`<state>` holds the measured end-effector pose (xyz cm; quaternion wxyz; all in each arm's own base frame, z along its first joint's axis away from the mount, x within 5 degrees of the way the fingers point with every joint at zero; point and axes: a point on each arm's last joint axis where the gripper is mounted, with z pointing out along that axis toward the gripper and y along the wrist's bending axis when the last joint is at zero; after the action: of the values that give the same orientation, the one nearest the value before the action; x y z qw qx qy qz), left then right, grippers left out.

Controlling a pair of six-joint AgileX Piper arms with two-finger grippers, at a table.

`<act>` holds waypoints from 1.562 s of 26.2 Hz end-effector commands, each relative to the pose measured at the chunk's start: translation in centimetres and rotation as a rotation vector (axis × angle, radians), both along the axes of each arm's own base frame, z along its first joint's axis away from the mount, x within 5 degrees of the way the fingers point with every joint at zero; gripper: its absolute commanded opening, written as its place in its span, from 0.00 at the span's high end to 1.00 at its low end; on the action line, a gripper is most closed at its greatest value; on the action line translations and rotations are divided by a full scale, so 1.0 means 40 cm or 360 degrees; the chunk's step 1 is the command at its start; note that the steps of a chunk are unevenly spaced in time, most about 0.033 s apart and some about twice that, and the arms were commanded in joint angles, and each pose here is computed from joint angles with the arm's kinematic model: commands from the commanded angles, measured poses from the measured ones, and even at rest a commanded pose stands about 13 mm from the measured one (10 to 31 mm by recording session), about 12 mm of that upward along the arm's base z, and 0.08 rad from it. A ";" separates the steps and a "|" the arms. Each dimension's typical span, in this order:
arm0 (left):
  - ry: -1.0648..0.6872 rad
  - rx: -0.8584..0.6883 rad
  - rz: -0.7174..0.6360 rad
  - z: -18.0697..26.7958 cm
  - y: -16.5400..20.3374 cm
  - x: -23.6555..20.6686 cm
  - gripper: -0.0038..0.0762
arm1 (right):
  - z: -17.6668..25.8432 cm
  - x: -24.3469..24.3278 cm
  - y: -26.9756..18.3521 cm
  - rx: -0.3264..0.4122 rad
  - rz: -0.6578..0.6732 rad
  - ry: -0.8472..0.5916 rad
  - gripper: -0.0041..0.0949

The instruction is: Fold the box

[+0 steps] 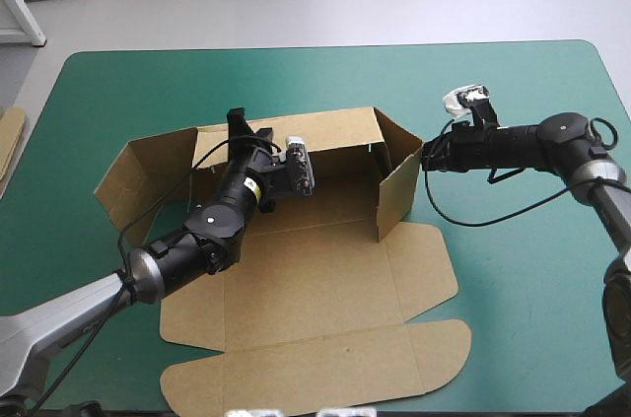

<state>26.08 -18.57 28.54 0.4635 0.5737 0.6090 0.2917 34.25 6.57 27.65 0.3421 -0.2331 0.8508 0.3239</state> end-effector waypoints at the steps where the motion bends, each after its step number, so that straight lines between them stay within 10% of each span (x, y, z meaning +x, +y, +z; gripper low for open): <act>1: 0.0144 -0.0176 0.0168 -0.020 0.018 -0.004 0.96 | 0.066 -0.041 -0.002 0.0062 -0.0031 -0.0190 0.95; 16: 0.0149 -0.0209 0.0151 -0.019 0.014 -0.005 0.96 | 0.032 -0.116 0.002 0.0082 -0.0019 -0.0270 0.94; 27: 0.0147 -0.0196 0.0144 -0.019 0.014 -0.005 0.96 | 0.033 -0.133 0.015 0.0167 0.0089 -0.0208 0.40; 41: 0.0145 -0.0185 0.0121 -0.019 0.011 -0.005 0.96 | 0.033 -0.150 0.103 0.0133 0.0242 -0.0284 0.39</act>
<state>26.12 -18.58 28.53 0.4659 0.5733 0.6099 0.2867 28.79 9.69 26.93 0.3674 -0.2957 0.8063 0.3570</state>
